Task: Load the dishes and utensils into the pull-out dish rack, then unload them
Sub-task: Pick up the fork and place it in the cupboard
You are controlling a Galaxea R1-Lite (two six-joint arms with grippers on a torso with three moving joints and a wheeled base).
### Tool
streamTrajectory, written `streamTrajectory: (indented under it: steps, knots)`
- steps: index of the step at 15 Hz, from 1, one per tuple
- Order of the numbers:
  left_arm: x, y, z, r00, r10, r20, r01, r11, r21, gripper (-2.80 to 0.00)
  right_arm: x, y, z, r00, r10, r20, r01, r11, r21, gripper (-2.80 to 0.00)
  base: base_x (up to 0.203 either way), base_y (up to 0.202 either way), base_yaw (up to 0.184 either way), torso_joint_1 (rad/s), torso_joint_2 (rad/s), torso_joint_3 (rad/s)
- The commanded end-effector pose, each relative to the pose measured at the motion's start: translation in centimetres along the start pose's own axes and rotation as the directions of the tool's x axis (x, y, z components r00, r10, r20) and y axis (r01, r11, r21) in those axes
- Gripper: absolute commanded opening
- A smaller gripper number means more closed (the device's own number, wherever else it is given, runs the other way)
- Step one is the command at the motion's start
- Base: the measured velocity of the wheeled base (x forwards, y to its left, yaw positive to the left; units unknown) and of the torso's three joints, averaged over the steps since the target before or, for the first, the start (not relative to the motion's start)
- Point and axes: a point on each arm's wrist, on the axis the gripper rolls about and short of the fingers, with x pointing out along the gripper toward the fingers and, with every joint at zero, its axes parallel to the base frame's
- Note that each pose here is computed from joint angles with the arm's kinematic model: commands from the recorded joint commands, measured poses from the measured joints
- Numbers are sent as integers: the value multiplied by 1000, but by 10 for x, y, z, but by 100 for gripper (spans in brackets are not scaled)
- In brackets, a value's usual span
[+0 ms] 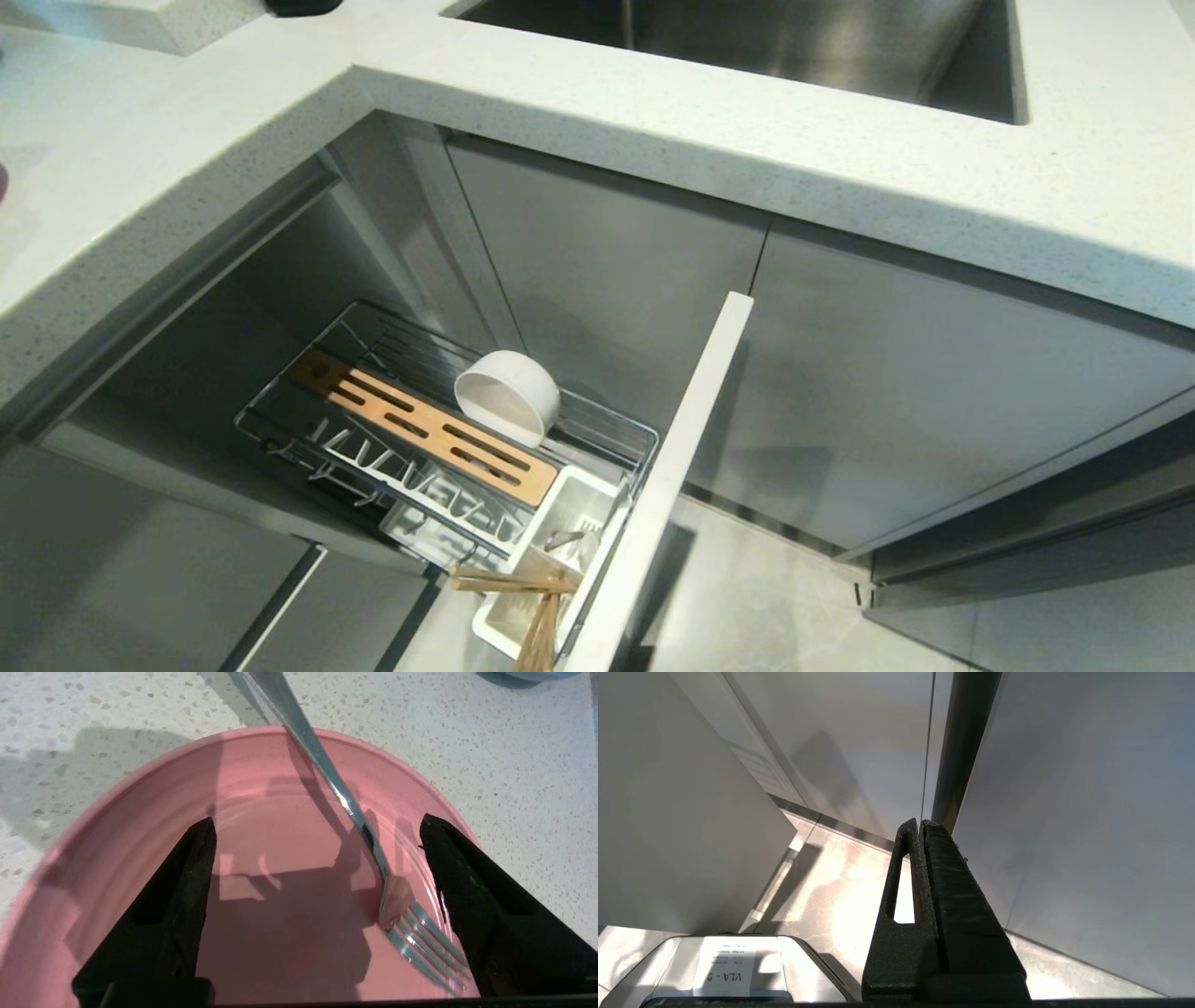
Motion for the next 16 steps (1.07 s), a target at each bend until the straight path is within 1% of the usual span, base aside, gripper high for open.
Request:
streamTrajectory:
  steps: [1, 4, 8, 11, 13, 16]
  knots:
    - [6, 0, -3, 1000, 12, -6, -12, 1000, 0, 0, 0, 0, 0, 1000, 0, -2, 0, 1000, 0, -280, 0, 0, 0, 0, 0, 0]
    - [8, -2, -8, 999, 36, 7, -36, 999, 10, 0, 0, 0, 0, 1000, 0, -2, 0, 1000, 0, -280, 0, 0, 0, 0, 0, 0]
    - [6, -2, -7, 998, 51, 28, -51, 999, 11, 0, 0, 0, 0, 1000, 0, -2, 0, 1000, 0, -280, 0, 0, 0, 0, 0, 0]
    - [6, -1, -8, 998, 64, 22, -64, 998, 13, 0, 0, 0, 0, 1000, 0, -2, 0, 1000, 0, -280, 0, 0, 0, 0, 0, 0]
    - [4, -1, -7, 997, 67, 44, -68, 998, 11, 0, 0, 0, 0, 1000, 0, -2, 0, 1000, 0, -280, 0, 0, 0, 0, 0, 0]
    - [-1, -1, -5, 996, 70, 57, -71, 997, 8, 0, 0, 0, 0, 1000, 1, -2, -1, 1000, 0, -280, 0, 0, 0, 0, 0, 0]
